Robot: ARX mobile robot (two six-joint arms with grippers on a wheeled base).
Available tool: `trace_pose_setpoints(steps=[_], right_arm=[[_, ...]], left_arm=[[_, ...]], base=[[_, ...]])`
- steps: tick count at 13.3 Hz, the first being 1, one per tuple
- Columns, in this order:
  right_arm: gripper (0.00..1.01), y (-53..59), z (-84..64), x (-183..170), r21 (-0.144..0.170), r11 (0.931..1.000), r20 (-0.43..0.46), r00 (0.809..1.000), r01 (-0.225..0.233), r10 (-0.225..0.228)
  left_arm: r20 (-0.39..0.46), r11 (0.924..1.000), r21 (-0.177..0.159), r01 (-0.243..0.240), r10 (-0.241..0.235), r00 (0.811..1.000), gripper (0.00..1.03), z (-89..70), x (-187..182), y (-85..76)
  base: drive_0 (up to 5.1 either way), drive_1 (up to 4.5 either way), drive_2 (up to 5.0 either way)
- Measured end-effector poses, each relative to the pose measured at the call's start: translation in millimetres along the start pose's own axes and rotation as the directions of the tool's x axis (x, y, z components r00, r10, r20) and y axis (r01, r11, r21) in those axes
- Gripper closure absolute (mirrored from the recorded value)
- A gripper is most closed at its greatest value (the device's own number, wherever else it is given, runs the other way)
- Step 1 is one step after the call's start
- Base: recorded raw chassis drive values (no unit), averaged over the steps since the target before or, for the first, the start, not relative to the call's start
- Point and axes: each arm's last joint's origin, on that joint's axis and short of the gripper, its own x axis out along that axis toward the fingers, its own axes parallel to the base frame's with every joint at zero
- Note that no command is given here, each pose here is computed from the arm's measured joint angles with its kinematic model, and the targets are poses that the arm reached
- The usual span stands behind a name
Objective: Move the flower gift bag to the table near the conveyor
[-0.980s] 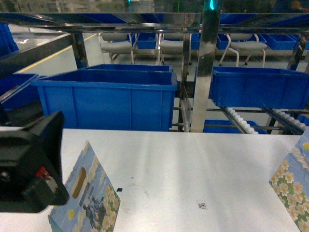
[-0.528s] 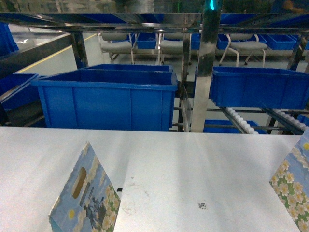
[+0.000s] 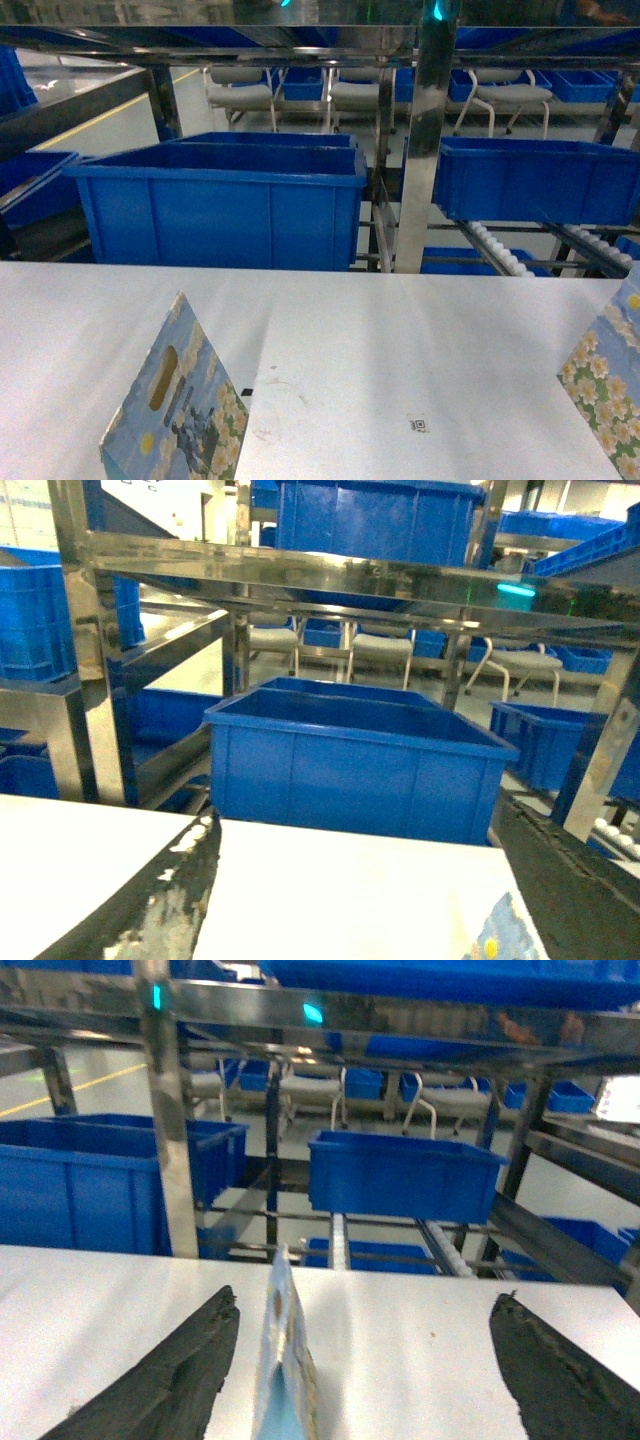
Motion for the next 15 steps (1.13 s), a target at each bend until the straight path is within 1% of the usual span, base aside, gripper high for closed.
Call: trace_pose_setpoints(steps=[1,2,3,4,6,7,8,9,10,11,15], right_arm=[[0.33,8.9,2.6,-1.0,-0.006,0.9998,0.028,0.999,-0.021,0.021],[0.46,15.0,1.4,-1.0,0.002,0.9997,0.02,0.999,-0.025,0.025],[0.59,19.6,1.1,-1.1,0.006,0.9998,0.02,1.0,-0.019,0.019],[0.73,24.5,0.9,-1.1,0.007,0.9998,0.019,1.0,-0.021,0.02],[0.99,30.9,0.8,-1.0,0.008,0.9997,0.02,1.0,-0.022,0.022],[0.99,33.5,0.7,-1.0,0.011,0.9998,0.02,1.0,-0.019,0.019],[0.99,35.8,0.8,-1.1,0.01,0.9997,0.021,1.0,-0.022,0.021],[0.99,42.3,0.3,-1.1,0.013,0.9999,0.015,1.0,-0.008,0.008],[0.99,47.3,0.6,-1.1,0.012,0.9989,0.018,0.999,-0.045,0.045],[0.99,46.3,0.6,-1.1,0.013,0.9997,0.017,1.0,-0.021,0.02],[0.99,45.9,0.6,-1.1,0.012,0.9998,0.017,1.0,-0.016,0.016]], left_arm=[[-0.042,0.9986,0.045,0.027,-0.025,0.999,0.32,-3.1,-3.9,1.1],[-0.061,0.997,0.064,0.045,-0.041,0.997,0.45,-4.8,-6.0,0.6],[-0.08,0.996,0.076,0.048,-0.041,0.996,0.57,-6.5,-7.3,0.6],[-0.073,0.9957,0.079,0.048,-0.042,0.996,0.72,-5.7,-9.0,0.6],[-0.073,0.9957,0.08,0.048,-0.042,0.996,0.97,-5.8,-11.6,0.8],[-0.076,0.9955,0.081,0.048,-0.042,0.996,1.01,-6.1,-12.7,0.9],[-0.07,0.9954,0.082,0.049,-0.043,0.997,1.01,-5.5,-13.8,0.8],[-0.124,0.9955,0.083,0.047,-0.037,0.992,1.01,-10.8,-20.6,1.7],[-0.064,0.9954,0.082,0.049,-0.044,0.997,1.01,-5.4,-24.2,1.4],[-0.087,0.9954,0.083,0.047,-0.04,0.995,1.01,-7.8,-24.3,1.7],[-0.085,0.9953,0.083,0.049,-0.042,0.995,1.01,-7.6,-24.3,1.6]], base=[[0.0,0.0,0.0],[0.0,0.0,0.0],[0.0,0.0,0.0],[0.0,0.0,0.0],[0.0,0.0,0.0],[0.0,0.0,0.0],[0.0,0.0,0.0],[0.0,0.0,0.0],[0.0,0.0,0.0],[0.0,0.0,0.0],[0.0,0.0,0.0]])
